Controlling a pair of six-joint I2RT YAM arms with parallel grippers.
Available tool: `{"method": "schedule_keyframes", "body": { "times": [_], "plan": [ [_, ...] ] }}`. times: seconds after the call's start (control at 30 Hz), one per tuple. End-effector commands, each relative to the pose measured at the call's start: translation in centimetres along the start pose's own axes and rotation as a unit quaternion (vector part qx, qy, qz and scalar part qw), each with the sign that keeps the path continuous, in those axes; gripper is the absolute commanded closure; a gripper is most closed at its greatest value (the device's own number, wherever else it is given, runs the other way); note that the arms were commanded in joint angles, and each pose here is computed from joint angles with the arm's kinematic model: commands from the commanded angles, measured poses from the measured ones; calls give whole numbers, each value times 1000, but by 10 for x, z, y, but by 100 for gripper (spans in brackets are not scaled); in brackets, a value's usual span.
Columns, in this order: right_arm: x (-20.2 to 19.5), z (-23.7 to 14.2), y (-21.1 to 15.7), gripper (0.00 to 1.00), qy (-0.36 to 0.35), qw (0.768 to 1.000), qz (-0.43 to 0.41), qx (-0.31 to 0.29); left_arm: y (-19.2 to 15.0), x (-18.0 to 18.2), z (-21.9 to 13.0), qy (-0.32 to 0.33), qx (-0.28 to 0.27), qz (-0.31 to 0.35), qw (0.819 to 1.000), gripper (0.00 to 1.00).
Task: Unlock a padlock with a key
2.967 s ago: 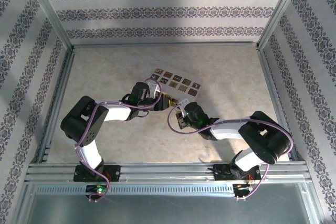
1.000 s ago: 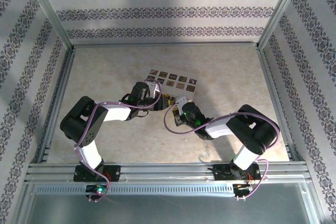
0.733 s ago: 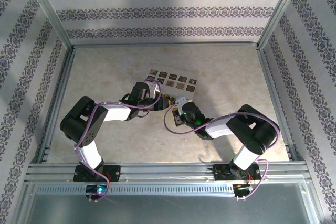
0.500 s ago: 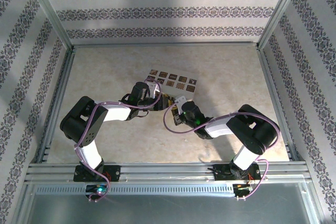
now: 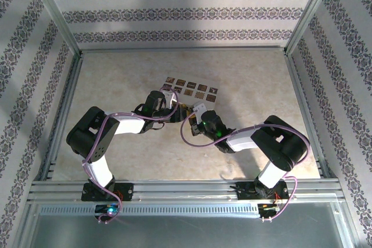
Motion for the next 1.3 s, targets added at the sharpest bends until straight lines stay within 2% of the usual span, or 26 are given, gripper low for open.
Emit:
{"method": "schedule_keyframes", "body": {
  "times": [0.0,0.33,0.7,1.27],
  "plan": [
    [4,-2,6,100,8,1000,-3,-20,12,-29,-6,-38,-16,20,999,79],
    [2,-18,-25,100,15,1000,0,8,16,-38,-12,-37,-12,-10,999,79],
    [9,-21,-13,100,52,998,11,-43,14,-38,-10,-38,5,-38,999,79],
    [3,-16,-12,100,30,998,13,-47,13,-37,-10,-34,11,-40,999,79]
  ]
}}
Point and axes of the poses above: each hand's point on the last joint's axis, 136 mm out from that joint toward the fingers, its own z axis out along the fingers, its own x axis along the line the jaws close on, y = z × x, the point moved 5 cm from there along -z, back along the fingers, and after that the axes turned 4 degrees about -z, right-handed, at the moved point
